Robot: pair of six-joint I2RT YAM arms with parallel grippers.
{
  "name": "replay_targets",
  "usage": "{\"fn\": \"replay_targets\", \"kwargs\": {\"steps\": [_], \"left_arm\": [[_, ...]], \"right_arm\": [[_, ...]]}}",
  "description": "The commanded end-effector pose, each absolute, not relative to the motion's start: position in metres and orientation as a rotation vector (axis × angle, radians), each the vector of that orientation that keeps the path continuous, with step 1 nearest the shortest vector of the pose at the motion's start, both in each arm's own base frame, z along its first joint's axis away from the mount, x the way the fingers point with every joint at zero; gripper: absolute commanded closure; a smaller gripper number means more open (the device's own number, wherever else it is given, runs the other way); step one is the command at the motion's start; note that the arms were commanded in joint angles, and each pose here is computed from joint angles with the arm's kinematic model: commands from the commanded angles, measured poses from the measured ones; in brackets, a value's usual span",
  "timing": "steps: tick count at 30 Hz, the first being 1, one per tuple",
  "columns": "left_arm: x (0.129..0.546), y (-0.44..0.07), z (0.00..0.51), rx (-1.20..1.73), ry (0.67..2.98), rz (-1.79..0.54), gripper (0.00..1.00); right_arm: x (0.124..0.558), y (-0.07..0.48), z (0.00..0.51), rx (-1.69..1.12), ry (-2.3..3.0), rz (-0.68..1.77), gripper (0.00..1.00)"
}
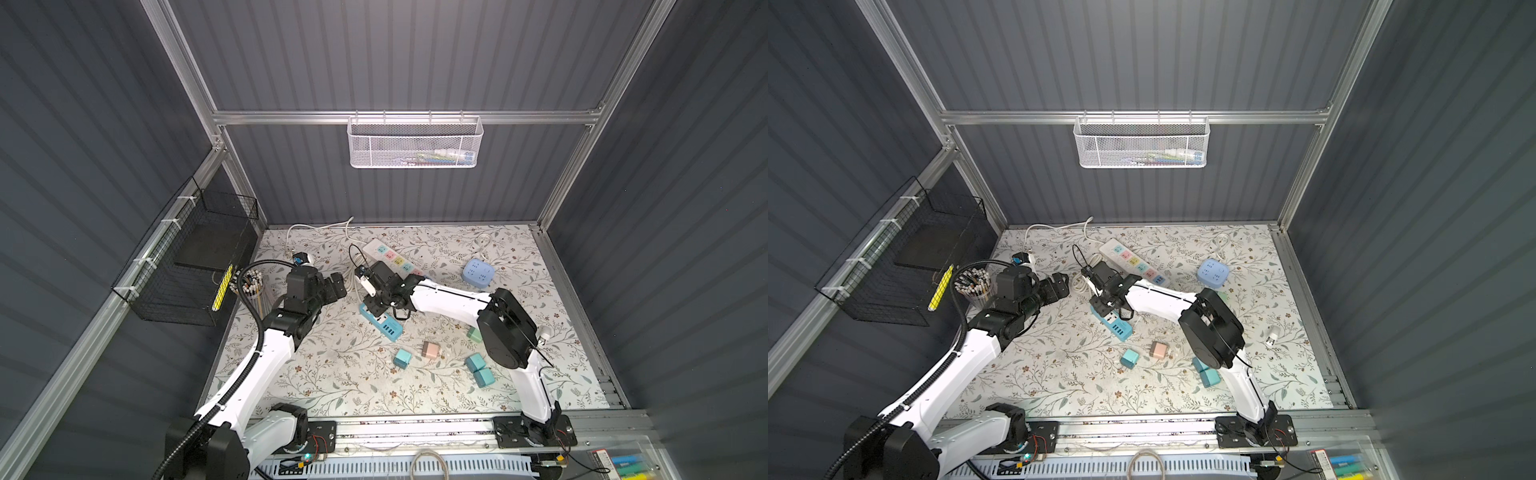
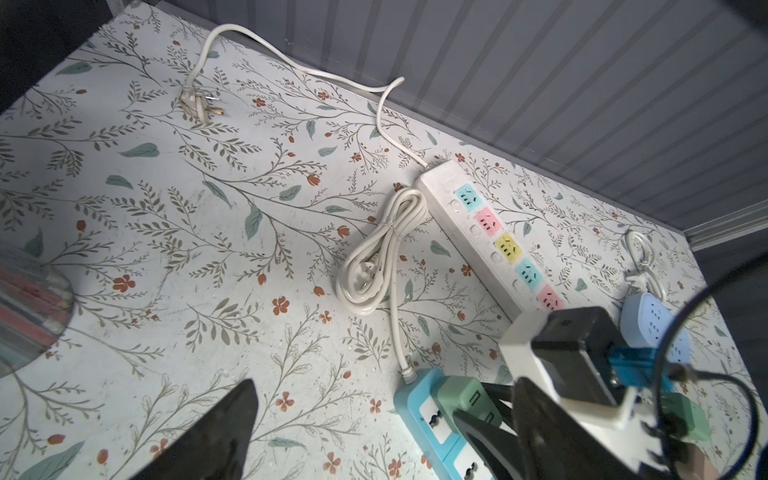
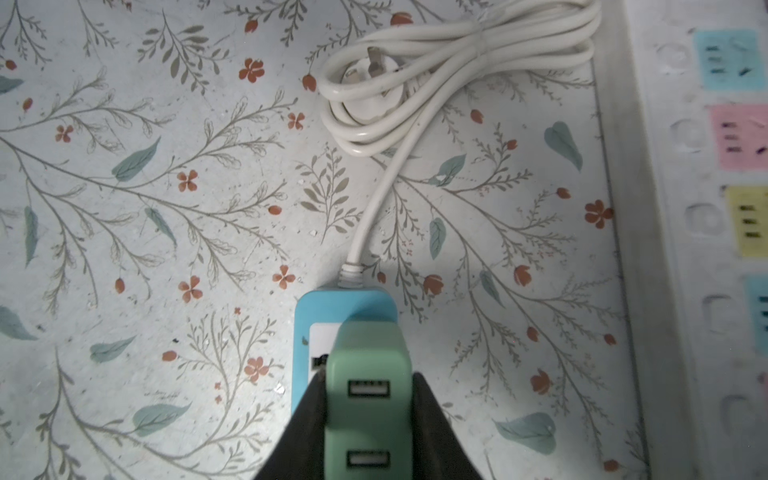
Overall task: Insert the plug
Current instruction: 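Lower the mint charger with the right gripper onto the teal strip's socket, then press the charger into the socket and open the right gripper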
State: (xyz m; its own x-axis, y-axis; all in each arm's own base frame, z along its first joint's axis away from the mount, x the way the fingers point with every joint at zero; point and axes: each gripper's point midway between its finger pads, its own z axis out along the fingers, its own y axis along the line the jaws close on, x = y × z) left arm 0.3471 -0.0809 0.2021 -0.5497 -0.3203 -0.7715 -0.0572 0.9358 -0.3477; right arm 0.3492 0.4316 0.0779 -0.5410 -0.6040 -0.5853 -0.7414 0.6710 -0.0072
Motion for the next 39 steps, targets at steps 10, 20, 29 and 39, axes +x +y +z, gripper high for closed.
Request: {"fn": "replay_targets", "kwargs": {"steps": [10,20,29,39], "left_arm": [[0.344,-0.091,0.245,-0.180,2.064,-0.425,0.00],[0.347,-0.100,0.235,-0.166,2.096,-0.474,0.00],[0.347,-0.103,0.223,-0.165,2.140,-0.484,0.00],[0.329,-0.120,0.212,-0.059,2.296,-0.522,0.10]], "right_arm": [[0.339,0.420,0.120,-1.029,2.386,0.430,0.50],[0.350,0.409,0.097,-0.976,2.437,0.421,0.50],[0.348,0.395,0.076,-0.953,2.485,0.372,0.51],[0.351,0.382,0.154,-0.827,2.372,0.475,0.48]]}}
